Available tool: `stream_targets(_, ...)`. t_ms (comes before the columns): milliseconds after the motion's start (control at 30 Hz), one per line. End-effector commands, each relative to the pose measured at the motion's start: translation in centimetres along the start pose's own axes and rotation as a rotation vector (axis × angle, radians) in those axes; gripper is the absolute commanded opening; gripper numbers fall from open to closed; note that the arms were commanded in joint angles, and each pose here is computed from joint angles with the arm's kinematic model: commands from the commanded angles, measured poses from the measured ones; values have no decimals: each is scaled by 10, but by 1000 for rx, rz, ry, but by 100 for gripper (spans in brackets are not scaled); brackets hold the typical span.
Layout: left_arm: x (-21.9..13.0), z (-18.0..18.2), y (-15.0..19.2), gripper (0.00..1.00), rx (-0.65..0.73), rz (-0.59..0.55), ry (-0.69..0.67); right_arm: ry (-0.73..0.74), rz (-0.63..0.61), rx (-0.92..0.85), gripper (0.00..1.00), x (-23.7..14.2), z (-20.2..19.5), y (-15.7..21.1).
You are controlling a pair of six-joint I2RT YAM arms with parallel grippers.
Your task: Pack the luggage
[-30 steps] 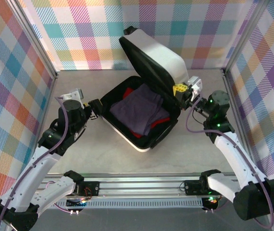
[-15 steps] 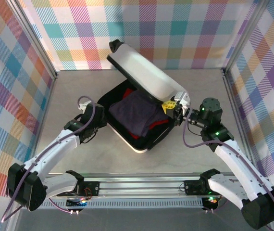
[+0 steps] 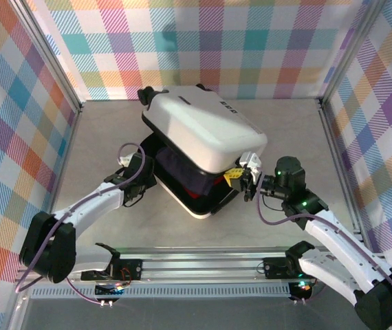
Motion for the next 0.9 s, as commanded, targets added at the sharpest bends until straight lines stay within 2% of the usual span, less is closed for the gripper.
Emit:
stream_targets(0,14,-10,-11,39,-54,-45,51,-22,-22,51,0,2,6,-2)
stream_targets(200,47,-22,-38,39,-82,-59,98,-59,20,89,0,18,15,9)
stream_targets(300,66,-33,-67,39,-61,-67,111,4,15,110,2,24,8,8)
stream_targets(467,109,-45,-118,40,-94,-41,199,335,0,196,17,22,-32,-13)
stream_targets(500,116,-47,-126,40,-101,-34,210,378,-1,218,18,20,-40,-19)
stream_targets(633,141,-56,-156,40,-72,-41,224,508,-78,367,32,-2,-81,-44)
stream_targets(767,147,-63,-186,40,-3,-48,171,655,-80,551,51,-28,-134,-58)
stream_targets(867,135,-58,-188,40,18,-6,106,706,-13,673,55,-31,-178,-51)
Point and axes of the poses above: each hand's point on the last joint's axis, 136 mm out from that joint toward the fingers, its own x axis out along the fingers, its own z axis along the line the jaws close on, y = z × x, the point moved 6 cm from there along -x, back along the fingers, and after that the axes turned 6 degrees about x, right-handed, at the moved point
